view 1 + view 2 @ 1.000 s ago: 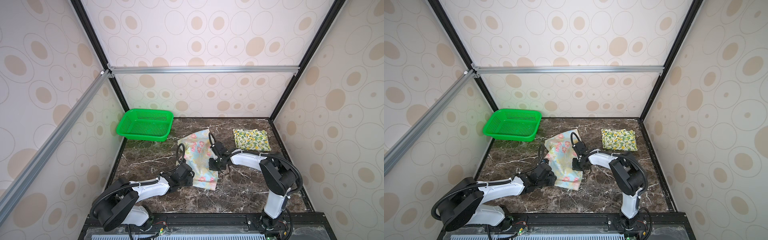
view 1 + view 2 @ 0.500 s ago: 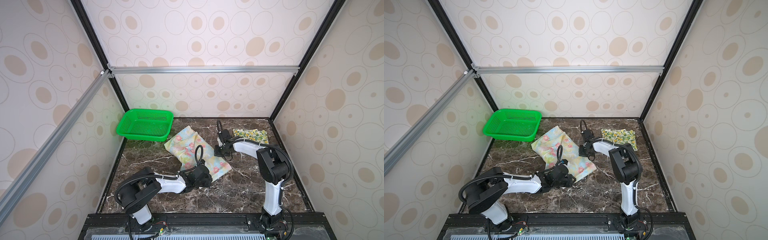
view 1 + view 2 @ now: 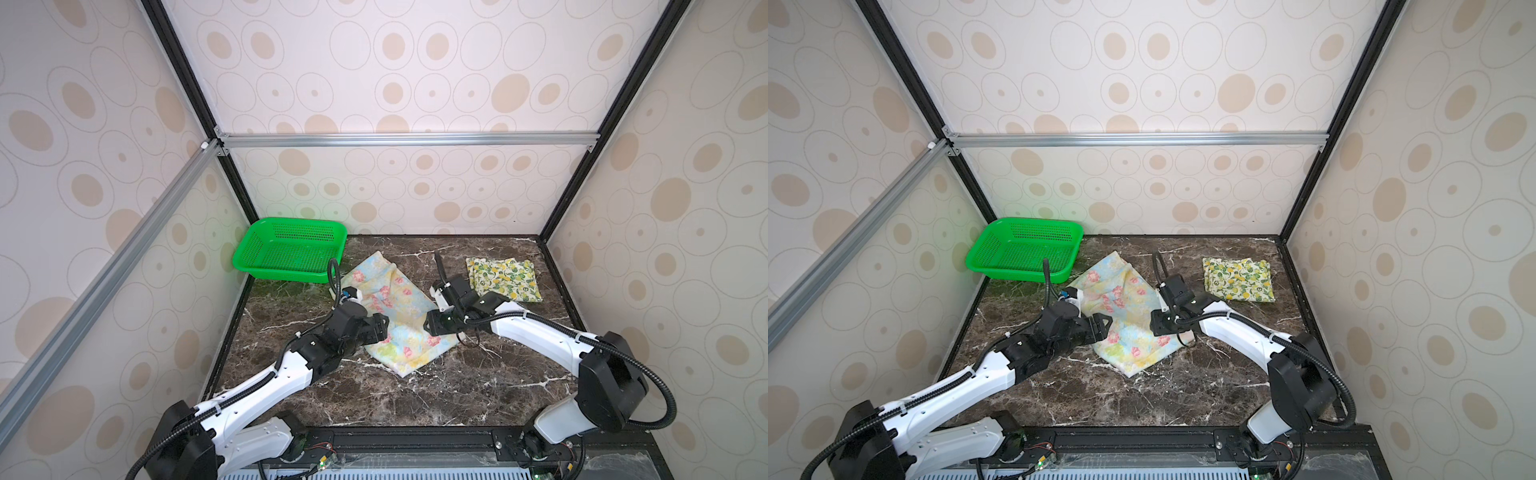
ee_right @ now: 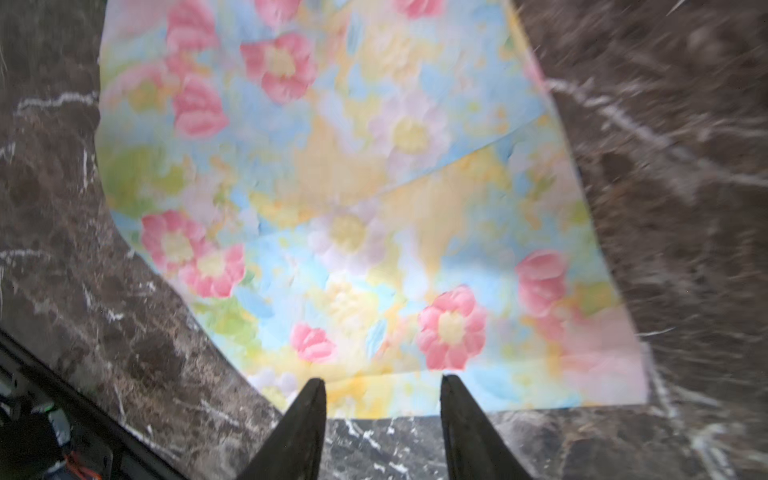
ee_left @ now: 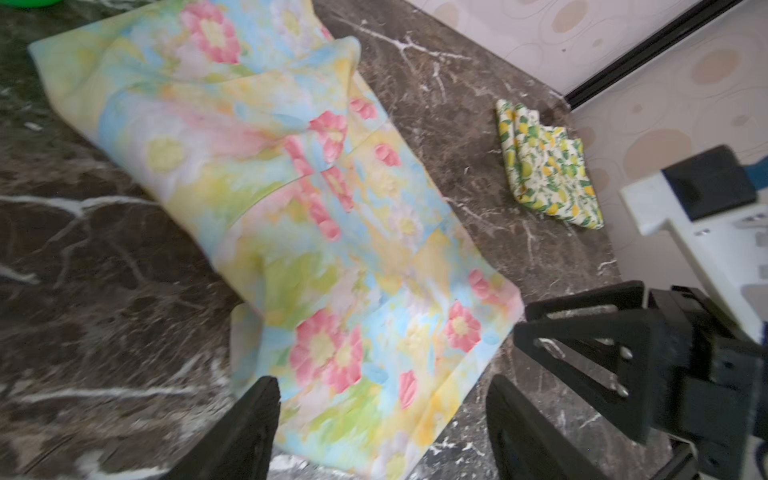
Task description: Fold and stack the skirts
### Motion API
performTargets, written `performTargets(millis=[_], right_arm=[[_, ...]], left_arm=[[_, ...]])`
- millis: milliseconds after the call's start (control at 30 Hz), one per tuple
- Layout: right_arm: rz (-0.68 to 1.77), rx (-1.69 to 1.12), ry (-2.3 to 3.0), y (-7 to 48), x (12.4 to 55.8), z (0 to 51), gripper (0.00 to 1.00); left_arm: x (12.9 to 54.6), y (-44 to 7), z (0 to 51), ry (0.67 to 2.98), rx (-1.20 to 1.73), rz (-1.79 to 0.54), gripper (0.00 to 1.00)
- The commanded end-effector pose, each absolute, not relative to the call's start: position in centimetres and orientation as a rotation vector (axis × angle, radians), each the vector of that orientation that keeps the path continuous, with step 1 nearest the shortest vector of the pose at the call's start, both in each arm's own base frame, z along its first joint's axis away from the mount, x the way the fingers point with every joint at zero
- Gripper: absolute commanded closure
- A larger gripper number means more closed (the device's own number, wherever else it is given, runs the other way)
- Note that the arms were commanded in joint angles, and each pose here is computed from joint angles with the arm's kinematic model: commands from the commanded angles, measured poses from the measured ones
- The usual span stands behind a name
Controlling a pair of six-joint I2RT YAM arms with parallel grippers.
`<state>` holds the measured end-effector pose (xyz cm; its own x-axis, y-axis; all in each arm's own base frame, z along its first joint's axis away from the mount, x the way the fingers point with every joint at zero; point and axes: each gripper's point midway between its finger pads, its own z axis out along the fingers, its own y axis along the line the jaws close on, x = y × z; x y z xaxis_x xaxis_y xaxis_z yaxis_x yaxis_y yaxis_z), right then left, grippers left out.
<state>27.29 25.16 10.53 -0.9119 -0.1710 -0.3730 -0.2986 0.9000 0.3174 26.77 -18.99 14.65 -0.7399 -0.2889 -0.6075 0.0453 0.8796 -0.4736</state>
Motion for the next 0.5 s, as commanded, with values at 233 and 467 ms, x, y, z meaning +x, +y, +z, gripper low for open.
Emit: performTargets(millis=[233, 467], right_arm=[[0.393, -0.774, 2.775, 30.4, 19.6, 6.1, 0.30], [0.179, -1.031, 2.700, 32.3, 19.0, 4.3, 0.30]], left_arm=[[27.2, -14.3, 8.4, 2.424, -0.328, -0.548, 0.14], [29.9, -15.2, 8.2, 2.406, -0.310, -0.569, 0.22]])
